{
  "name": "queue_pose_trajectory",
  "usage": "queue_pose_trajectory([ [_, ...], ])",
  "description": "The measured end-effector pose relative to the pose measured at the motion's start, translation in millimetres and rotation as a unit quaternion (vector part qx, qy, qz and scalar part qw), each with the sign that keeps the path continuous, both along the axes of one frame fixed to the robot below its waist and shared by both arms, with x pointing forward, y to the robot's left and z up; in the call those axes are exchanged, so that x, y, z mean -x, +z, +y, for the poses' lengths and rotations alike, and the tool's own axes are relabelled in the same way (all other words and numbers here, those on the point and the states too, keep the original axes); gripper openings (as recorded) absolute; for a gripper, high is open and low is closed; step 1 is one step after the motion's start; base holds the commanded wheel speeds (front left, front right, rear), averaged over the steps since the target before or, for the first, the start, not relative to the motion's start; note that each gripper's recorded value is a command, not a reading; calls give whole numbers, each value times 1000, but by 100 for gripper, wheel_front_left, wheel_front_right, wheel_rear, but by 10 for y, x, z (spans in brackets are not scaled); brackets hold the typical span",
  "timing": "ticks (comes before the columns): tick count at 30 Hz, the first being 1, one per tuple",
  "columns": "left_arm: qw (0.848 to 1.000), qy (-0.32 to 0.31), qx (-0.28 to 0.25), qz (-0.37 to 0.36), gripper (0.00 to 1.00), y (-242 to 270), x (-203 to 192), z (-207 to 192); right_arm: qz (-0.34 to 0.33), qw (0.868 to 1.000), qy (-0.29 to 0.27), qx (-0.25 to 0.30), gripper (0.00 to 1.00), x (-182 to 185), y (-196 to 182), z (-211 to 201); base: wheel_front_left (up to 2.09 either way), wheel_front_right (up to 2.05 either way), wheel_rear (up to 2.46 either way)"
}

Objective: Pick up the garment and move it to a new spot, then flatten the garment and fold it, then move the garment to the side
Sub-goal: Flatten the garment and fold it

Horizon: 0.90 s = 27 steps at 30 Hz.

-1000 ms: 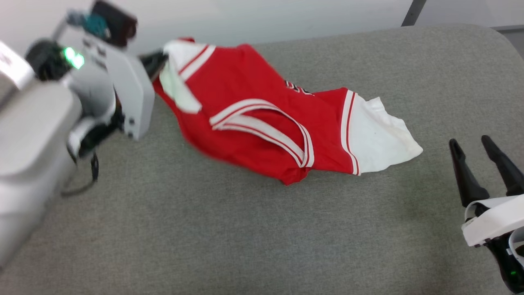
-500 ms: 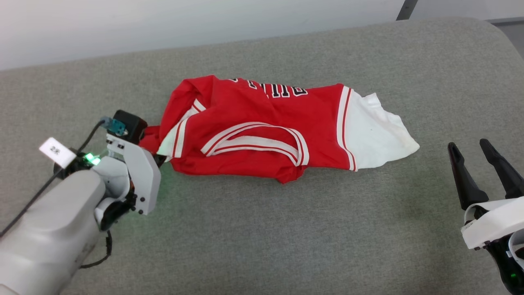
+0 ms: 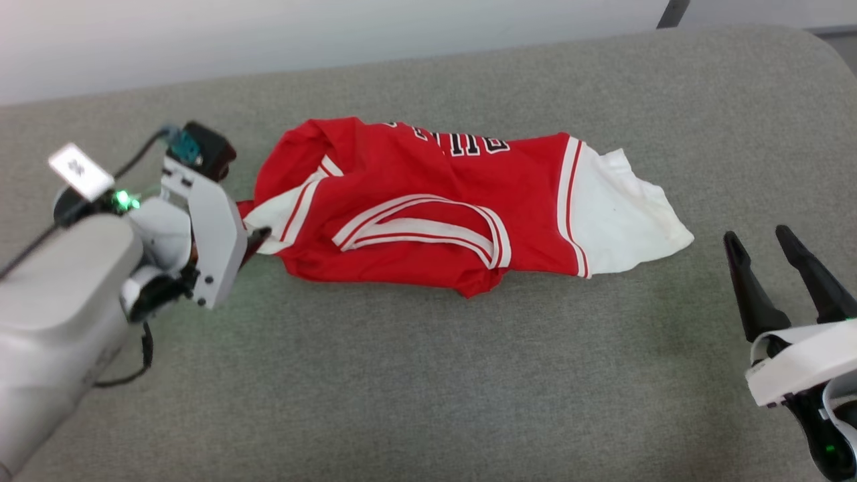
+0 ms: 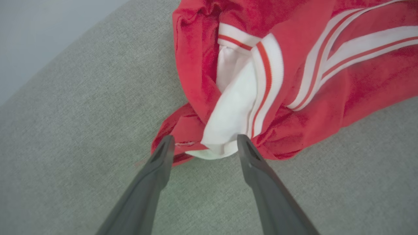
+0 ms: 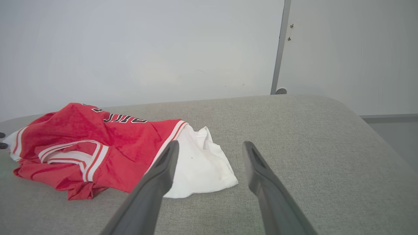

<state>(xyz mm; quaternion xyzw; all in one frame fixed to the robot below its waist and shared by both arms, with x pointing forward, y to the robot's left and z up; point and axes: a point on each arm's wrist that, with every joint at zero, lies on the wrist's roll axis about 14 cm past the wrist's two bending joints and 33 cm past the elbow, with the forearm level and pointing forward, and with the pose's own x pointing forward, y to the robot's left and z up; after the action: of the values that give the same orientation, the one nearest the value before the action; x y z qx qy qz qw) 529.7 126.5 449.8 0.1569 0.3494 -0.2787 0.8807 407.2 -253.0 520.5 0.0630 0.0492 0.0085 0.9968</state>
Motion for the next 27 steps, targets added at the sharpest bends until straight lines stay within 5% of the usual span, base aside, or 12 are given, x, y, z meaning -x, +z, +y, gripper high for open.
queue_pose_trajectory([
  [9,999,-45,-3,27,96,17,2,-275,1,1000,-7,0,100,-25,-37,-47,0,0,0],
  [11,998,-54,-12,28,55,12,26,-288,-1,1000,-9,0,100,-11,-30,-60,0,0,0],
  [13,998,-53,-5,23,29,44,20,-296,-1,1000,-11,0,100,4,-29,-69,0,0,0],
  [14,998,-54,-5,22,1,45,24,-295,-1,1000,-11,0,100,7,-34,-66,0,0,0],
  [21,999,-53,7,-7,0,170,-3,-260,-1,1000,-6,-2,100,-21,-39,-32,0,0,0],
  [27,991,-46,-2,-129,0,814,-251,-74,-5,1000,11,-3,100,-84,-9,73,0,0,0],
])
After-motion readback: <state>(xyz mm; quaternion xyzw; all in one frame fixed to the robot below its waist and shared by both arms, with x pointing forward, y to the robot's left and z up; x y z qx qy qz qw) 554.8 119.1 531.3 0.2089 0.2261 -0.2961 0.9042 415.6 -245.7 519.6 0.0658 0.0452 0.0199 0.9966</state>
